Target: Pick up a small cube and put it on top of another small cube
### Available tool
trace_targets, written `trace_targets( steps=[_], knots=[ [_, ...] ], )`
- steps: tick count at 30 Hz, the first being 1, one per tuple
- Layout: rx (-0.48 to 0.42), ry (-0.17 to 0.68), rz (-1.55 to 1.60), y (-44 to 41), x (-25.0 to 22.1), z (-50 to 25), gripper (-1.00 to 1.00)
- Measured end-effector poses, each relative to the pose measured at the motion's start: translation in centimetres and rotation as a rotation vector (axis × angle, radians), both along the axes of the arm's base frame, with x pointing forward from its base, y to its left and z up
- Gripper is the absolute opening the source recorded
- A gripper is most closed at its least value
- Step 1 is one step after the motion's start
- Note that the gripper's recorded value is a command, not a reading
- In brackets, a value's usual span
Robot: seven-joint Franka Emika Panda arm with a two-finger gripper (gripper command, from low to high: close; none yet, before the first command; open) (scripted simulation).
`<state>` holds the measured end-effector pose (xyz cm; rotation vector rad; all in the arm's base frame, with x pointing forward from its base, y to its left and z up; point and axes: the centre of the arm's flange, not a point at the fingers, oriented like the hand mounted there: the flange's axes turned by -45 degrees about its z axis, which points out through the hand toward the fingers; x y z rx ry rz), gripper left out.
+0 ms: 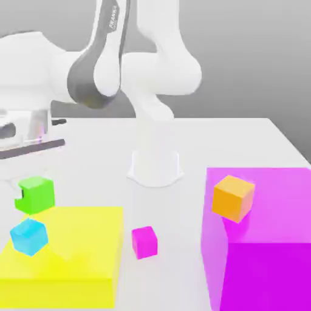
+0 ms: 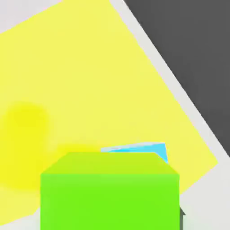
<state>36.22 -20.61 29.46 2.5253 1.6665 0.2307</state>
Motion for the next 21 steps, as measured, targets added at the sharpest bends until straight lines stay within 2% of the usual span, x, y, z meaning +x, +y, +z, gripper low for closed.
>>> trace_targets(
  steps=[9,17,21],
  knots=[
    [-0.061,0.071,0.617,9.5,0.5,-1.3,-1.0],
    [-0.106,0.134,1.169,17.2,-1.6,-3.4,-1.0],
    [-0.103,0.158,1.258,18.2,-2.6,-5.8,-1.0]
  ],
)
